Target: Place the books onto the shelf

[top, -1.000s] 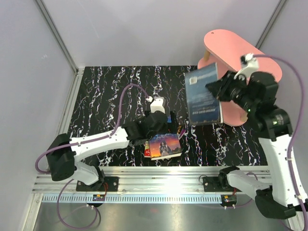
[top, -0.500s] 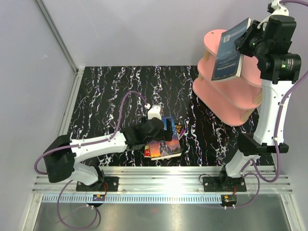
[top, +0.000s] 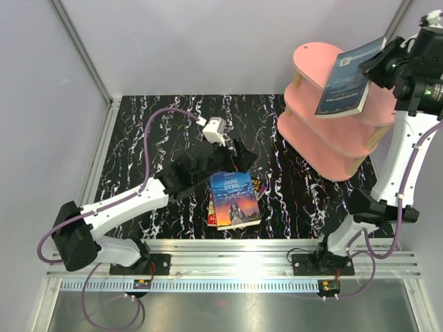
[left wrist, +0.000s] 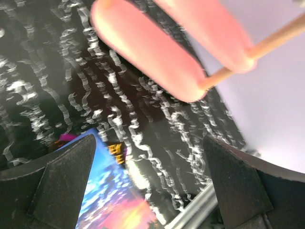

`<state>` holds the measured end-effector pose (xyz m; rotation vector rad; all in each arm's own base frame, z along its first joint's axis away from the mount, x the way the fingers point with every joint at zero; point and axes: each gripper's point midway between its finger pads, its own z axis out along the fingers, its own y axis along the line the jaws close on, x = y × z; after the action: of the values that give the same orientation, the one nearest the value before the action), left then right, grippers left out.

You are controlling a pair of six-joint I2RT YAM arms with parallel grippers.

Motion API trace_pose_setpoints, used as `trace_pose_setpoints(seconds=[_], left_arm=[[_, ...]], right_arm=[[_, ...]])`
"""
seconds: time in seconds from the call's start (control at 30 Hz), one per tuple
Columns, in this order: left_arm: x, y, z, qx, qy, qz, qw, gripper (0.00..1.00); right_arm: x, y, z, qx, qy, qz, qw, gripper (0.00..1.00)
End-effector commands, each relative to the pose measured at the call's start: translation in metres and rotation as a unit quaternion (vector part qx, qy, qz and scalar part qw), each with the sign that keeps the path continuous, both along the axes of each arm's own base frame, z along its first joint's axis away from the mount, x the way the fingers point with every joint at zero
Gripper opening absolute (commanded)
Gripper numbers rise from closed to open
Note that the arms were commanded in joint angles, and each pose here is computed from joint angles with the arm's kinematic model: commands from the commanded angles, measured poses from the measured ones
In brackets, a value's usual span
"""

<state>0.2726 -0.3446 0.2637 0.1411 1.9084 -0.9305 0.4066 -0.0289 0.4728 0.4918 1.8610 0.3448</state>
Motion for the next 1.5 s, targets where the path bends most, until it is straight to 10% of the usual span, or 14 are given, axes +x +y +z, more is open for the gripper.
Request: trace_pose_setpoints(seconds=[0.0, 0.7, 1.2, 1.3, 1.33, 1.47], left_arm=[[-0.016, -0.016, 0.010, -0.026, -0.010, -0.060, 0.998, 0.99], [-0.029, -0.013, -0.069, -0.011, 0.065, -0.062, 0.996, 0.99], [-0.034, -0.011, -0.086, -0.010, 0.089, -0.063, 0.994, 0.99], [-0.034, -0.014, -0.086, -0.008, 0.089, -0.065, 0.994, 0.99], [-0.034, -0.014, -0.085, -0.009, 0.089, -0.065, 0.994, 0.99], [-0.034, -0.014, -0.088, -0.009, 0.094, -0.063, 0.994, 0.99]], right_arm=[[0.018, -0.014, 0.048, 0.043, -0.095, 0.001, 0.995, 0.00], [0.006, -0.117, -0.052, 0.013, 0.012, -0.251, 0.968, 0.00], [0.031, -0.129, -0.070, 0.035, 0.012, -0.273, 0.961, 0.00], [0.040, -0.120, -0.073, 0.042, 0.018, -0.242, 0.969, 0.28], [0.042, -0.117, -0.073, 0.043, 0.020, -0.232, 0.972, 0.57], [0.039, -0.109, -0.074, 0.047, 0.022, -0.212, 0.976, 0.88]])
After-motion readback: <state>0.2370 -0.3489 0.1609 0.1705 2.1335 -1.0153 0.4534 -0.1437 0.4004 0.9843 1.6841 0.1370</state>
